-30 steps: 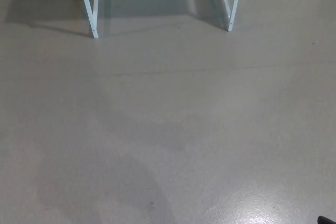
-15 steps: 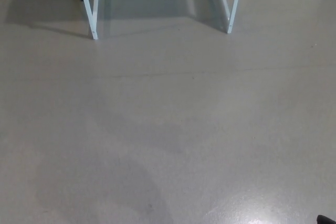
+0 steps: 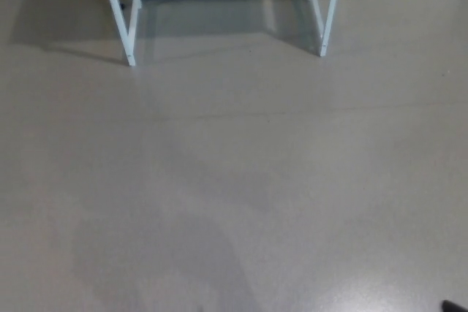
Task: The robot walks towards a desk on which an eraser is kept on the left hand side and a container is kept on the right hand side. The robot picks up the eraser using its left hand and places it in the container.
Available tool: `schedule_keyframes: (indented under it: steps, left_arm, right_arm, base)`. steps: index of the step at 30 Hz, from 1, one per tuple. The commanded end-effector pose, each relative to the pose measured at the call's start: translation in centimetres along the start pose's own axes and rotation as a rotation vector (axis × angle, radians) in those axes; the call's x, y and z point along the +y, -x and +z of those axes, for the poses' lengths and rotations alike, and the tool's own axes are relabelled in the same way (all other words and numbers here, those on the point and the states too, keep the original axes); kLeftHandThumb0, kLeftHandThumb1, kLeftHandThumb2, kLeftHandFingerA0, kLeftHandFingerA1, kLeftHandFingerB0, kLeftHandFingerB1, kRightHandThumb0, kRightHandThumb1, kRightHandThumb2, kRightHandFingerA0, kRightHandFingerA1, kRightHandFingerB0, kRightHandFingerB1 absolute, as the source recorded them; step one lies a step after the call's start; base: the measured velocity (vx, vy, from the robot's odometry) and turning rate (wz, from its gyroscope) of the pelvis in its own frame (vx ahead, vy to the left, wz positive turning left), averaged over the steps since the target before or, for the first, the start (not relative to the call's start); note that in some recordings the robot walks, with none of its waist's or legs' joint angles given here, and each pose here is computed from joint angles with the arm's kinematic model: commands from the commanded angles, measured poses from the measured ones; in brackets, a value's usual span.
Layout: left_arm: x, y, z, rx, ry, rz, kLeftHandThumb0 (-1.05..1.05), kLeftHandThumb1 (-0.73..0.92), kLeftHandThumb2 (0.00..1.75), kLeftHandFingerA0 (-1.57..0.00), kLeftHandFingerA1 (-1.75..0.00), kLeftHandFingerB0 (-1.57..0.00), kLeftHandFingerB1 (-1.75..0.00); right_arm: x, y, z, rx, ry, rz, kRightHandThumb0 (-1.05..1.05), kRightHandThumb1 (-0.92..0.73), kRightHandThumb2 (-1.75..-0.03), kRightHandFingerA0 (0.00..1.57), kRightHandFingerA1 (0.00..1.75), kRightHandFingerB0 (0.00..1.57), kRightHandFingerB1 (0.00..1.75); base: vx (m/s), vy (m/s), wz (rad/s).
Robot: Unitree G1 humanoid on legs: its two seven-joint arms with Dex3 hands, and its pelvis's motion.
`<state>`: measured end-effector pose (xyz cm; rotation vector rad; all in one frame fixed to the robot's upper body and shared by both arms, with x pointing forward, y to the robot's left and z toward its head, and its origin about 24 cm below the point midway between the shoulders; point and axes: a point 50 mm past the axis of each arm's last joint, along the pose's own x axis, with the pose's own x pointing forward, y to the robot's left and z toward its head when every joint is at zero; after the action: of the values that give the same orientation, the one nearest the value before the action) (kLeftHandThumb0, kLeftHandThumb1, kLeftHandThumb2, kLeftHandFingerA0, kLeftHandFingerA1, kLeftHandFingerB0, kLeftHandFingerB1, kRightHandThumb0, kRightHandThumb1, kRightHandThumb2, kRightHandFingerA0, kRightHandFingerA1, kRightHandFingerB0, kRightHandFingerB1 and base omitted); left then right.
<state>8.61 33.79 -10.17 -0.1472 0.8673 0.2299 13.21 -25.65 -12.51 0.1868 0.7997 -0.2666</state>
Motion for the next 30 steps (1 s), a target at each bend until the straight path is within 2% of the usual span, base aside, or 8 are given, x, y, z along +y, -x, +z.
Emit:
schedule_keyframes:
  steps: [1,3,4,7,8,9,12,30]
  left_arm:
    - [0.7,0.1,1.3,-0.056,-0.035,0.018,-0.31,0.63,0.59,-0.33,-0.34,-0.21,-0.28]
    - [0.6,0.0,1.5,-0.060,-0.035,0.020,-0.31,0.63,0.59,-0.35,-0.35,-0.21,-0.29]
    - [0.6,-0.1,1.6,-0.059,-0.036,0.021,-0.31,0.64,0.60,-0.36,-0.35,-0.21,-0.29]
    - [0.5,-0.3,2.2,-0.076,-0.034,0.016,-0.31,0.65,0.60,-0.36,-0.36,-0.21,-0.29]
    - [0.5,-0.3,2.2,-0.075,-0.036,0.017,-0.31,0.65,0.60,-0.35,-0.35,-0.21,-0.29]
    - [0.5,-0.4,2.1,-0.074,-0.033,0.024,-0.30,0.65,0.59,-0.37,-0.35,-0.23,-0.29]
    - [0.3,-0.5,2.4,-0.076,-0.026,0.024,-0.30,0.65,0.60,-0.34,-0.34,-0.23,-0.29]
    - [0.3,-0.5,2.8,-0.086,-0.029,0.020,-0.31,0.64,0.60,-0.35,-0.35,-0.22,-0.29]
  right_arm:
    - [0.0,-0.1,0.5,-0.040,-0.003,-0.008,-0.44,-0.47,-1.04,0.25,0.75,0.03,0.58]
    - [0.1,-0.2,0.8,-0.050,-0.005,0.000,-0.45,-0.47,-1.05,0.25,0.75,0.02,0.58]
    - [0.1,-0.2,0.9,-0.050,-0.005,-0.002,-0.43,-0.55,-0.89,0.16,0.87,0.02,0.61]
    - [0.3,-0.5,1.4,-0.058,-0.006,0.001,-0.44,-0.54,-0.90,0.17,0.88,0.01,0.60]
    - [0.3,-0.5,1.4,-0.061,-0.004,0.008,-0.45,-0.48,-1.03,0.24,0.75,0.02,0.57]
    - [0.3,-0.5,1.4,-0.060,-0.001,0.006,-0.46,-0.52,-0.89,0.16,0.88,0.01,0.61]
    - [0.4,-0.6,1.7,-0.066,-0.009,0.009,-0.42,-0.42,-1.05,0.24,0.70,0.00,0.54]
    - [0.7,-0.9,2.2,-0.074,-0.011,0.004,-0.39,-0.44,-1.06,0.29,0.74,0.04,0.57]
  base:
    - [0.21,-0.114,-0.01]
    - [0.17,-0.066,-0.01]
    - [0.24,-0.011,-0.04]
    - [0.23,0.072,-0.12]
    - [0.24,0.177,-0.11]
    - [0.24,0.217,-0.10]
    - [0.38,0.364,-0.18]
    - [0.40,0.062,0.10]
